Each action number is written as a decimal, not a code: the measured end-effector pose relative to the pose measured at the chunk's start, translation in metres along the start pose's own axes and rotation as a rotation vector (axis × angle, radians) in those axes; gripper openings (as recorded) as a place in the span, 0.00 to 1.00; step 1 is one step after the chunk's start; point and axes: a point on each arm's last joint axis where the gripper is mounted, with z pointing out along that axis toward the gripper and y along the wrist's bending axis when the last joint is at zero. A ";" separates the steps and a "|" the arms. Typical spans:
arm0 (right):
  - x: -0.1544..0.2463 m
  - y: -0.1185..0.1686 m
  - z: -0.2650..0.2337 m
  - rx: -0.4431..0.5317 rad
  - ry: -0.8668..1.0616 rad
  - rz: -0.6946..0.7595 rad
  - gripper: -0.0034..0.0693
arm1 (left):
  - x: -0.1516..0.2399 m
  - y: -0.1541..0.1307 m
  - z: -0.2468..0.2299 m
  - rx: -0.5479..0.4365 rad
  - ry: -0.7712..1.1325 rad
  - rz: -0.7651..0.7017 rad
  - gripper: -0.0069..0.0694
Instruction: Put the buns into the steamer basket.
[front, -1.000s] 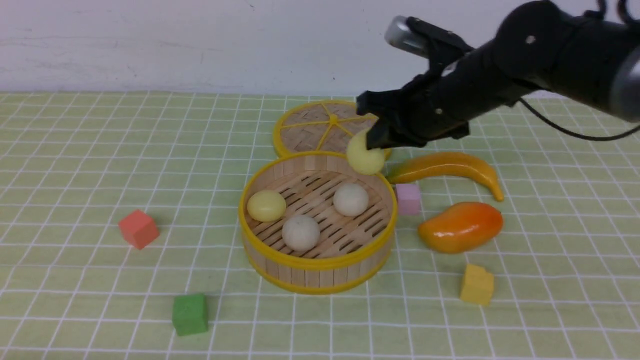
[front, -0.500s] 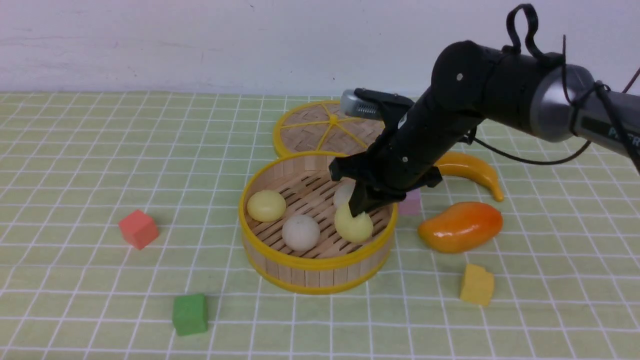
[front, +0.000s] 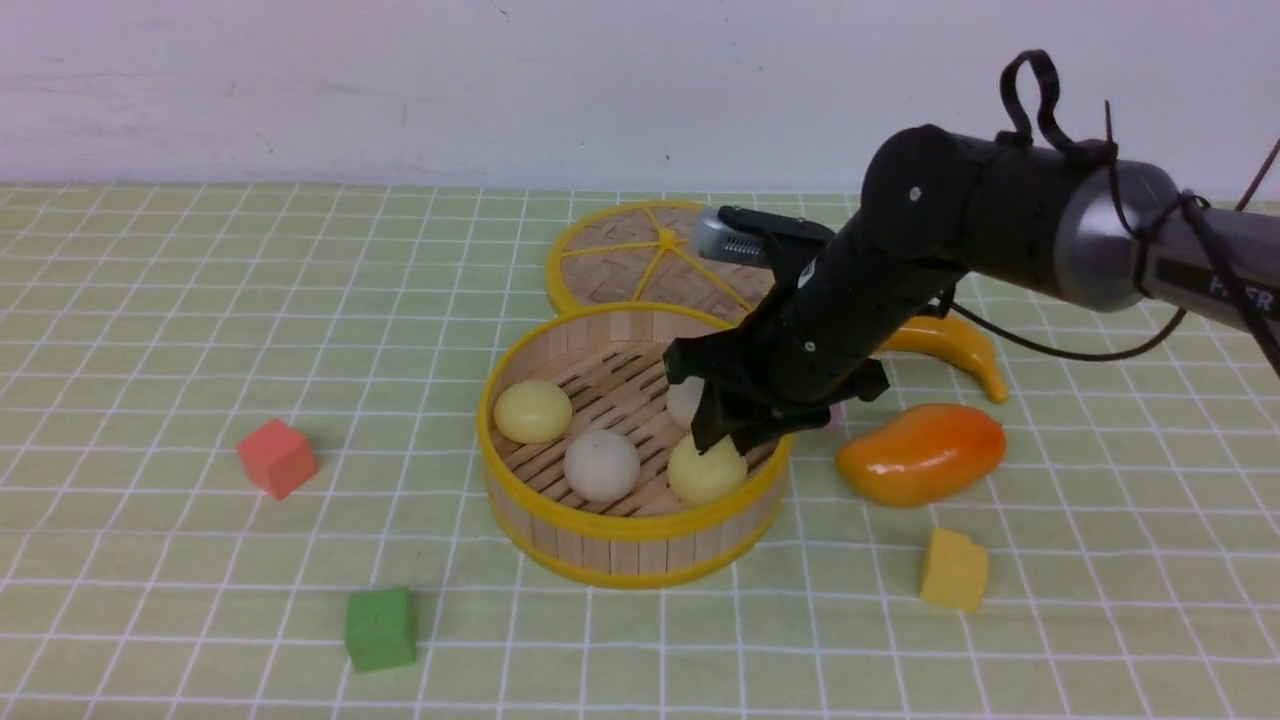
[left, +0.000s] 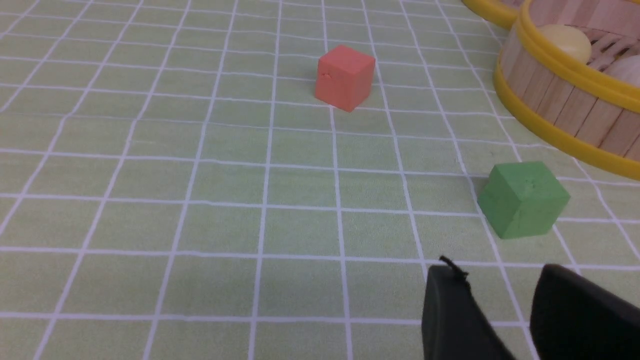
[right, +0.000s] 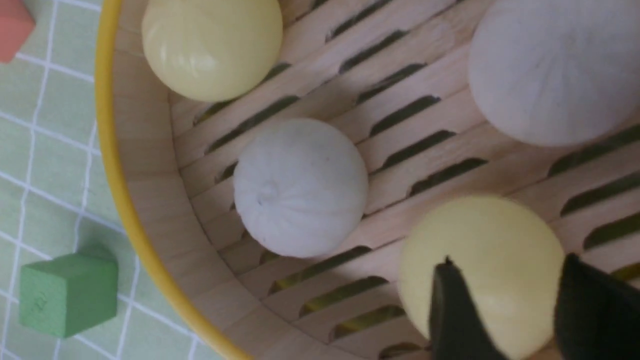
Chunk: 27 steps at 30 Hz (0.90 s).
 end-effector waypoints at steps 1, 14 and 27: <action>0.000 0.000 -0.002 0.007 -0.003 -0.009 0.53 | 0.000 0.000 0.000 0.000 0.000 0.000 0.40; 0.025 0.029 -0.172 0.163 -0.185 -0.100 0.41 | 0.000 0.000 0.000 0.000 0.000 0.000 0.40; 0.162 0.018 -0.286 0.201 -0.323 -0.157 0.02 | 0.000 0.000 0.000 0.000 0.000 0.000 0.40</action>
